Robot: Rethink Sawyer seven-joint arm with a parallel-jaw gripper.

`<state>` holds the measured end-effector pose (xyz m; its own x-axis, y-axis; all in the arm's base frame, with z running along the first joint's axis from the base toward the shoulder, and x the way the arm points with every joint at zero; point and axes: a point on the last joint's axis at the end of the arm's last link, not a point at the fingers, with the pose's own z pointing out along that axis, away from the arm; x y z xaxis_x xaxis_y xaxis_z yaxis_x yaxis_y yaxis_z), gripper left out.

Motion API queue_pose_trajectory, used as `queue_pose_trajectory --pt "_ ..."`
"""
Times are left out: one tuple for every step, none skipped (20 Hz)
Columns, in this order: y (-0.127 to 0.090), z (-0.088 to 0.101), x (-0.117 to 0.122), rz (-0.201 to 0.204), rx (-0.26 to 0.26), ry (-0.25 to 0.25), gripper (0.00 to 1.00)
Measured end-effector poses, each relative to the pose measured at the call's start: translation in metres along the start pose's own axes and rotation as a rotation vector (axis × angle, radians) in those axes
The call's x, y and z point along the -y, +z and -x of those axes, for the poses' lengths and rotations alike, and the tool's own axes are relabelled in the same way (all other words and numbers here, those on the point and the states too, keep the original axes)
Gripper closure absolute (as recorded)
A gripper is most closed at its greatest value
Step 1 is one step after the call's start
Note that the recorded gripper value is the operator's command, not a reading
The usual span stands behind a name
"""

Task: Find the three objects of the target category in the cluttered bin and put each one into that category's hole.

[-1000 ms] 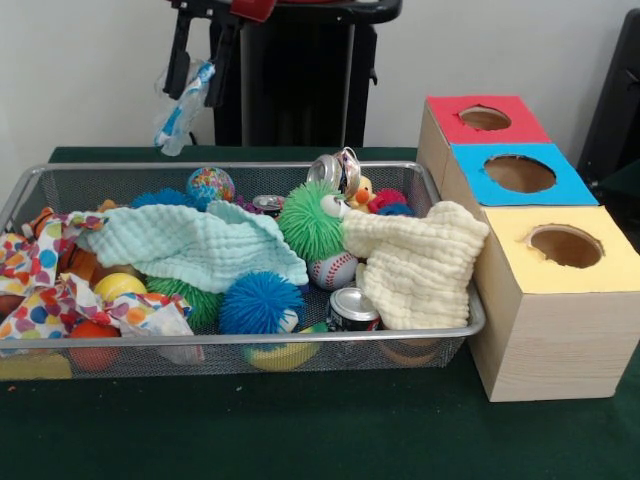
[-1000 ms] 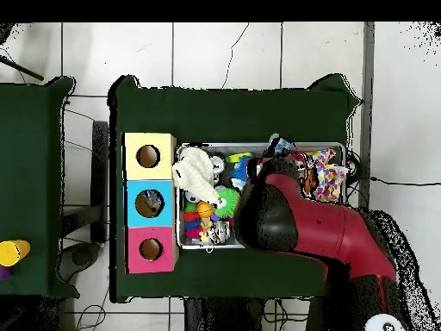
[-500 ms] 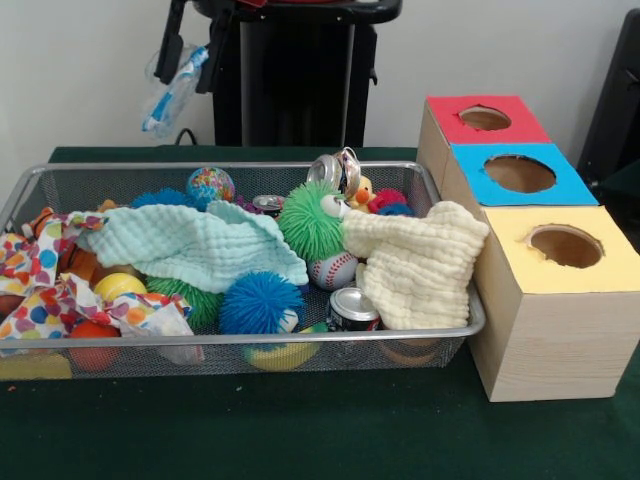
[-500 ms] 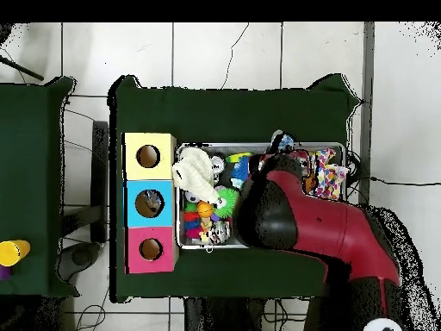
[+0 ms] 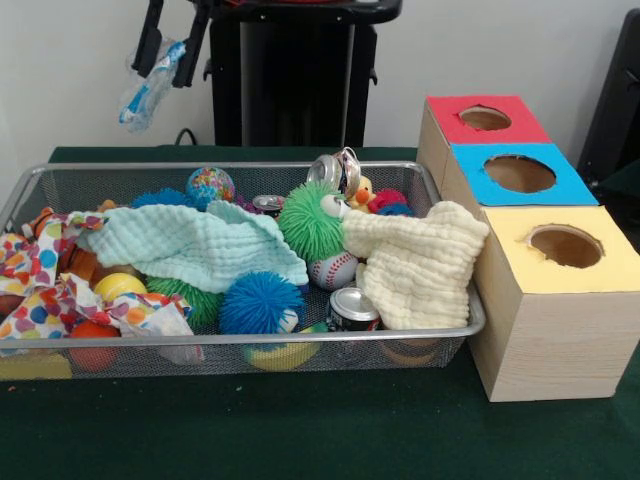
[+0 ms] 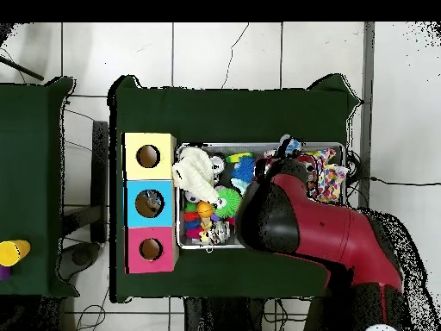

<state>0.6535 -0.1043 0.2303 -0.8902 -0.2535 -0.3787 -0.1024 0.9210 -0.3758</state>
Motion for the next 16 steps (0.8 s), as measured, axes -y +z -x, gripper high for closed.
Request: queue_pose_trajectory --pt "0.0 -0.001 -0.003 0.0 -0.003 -0.006 1.0" --pt "0.0 -0.001 -0.005 0.0 -0.004 -0.009 1.0" --pt "-0.001 -0.001 -0.012 0.001 -0.007 -0.021 1.0" --pt "-0.001 -0.001 -0.015 0.001 -0.008 -0.026 1.0" --pt "-0.001 -0.001 -0.023 0.004 -0.011 -0.038 1.0" --pt "-0.001 -0.001 -0.027 0.005 -0.013 -0.044 1.0" --pt "-0.002 -0.001 -0.033 0.006 -0.015 -0.054 1.0" --pt "-0.002 -0.001 -0.039 0.008 -0.017 -0.064 1.0" --pt "-0.003 0.0 -0.051 0.012 -0.019 -0.08 1.0" --pt "-0.004 0.001 -0.057 0.016 -0.019 -0.087 1.0" --pt "-0.005 0.002 -0.064 0.019 -0.019 -0.092 1.0" --pt "-0.006 0.003 -0.07 0.022 -0.02 -0.098 1.0" --pt "-0.007 0.003 -0.077 0.026 -0.02 -0.103 1.0" --pt "-0.008 0.004 -0.081 0.027 -0.02 -0.106 1.0" --pt "-0.009 0.005 -0.085 0.029 -0.021 -0.109 1.0" --pt "-0.009 0.005 -0.088 0.031 -0.021 -0.112 1.0"
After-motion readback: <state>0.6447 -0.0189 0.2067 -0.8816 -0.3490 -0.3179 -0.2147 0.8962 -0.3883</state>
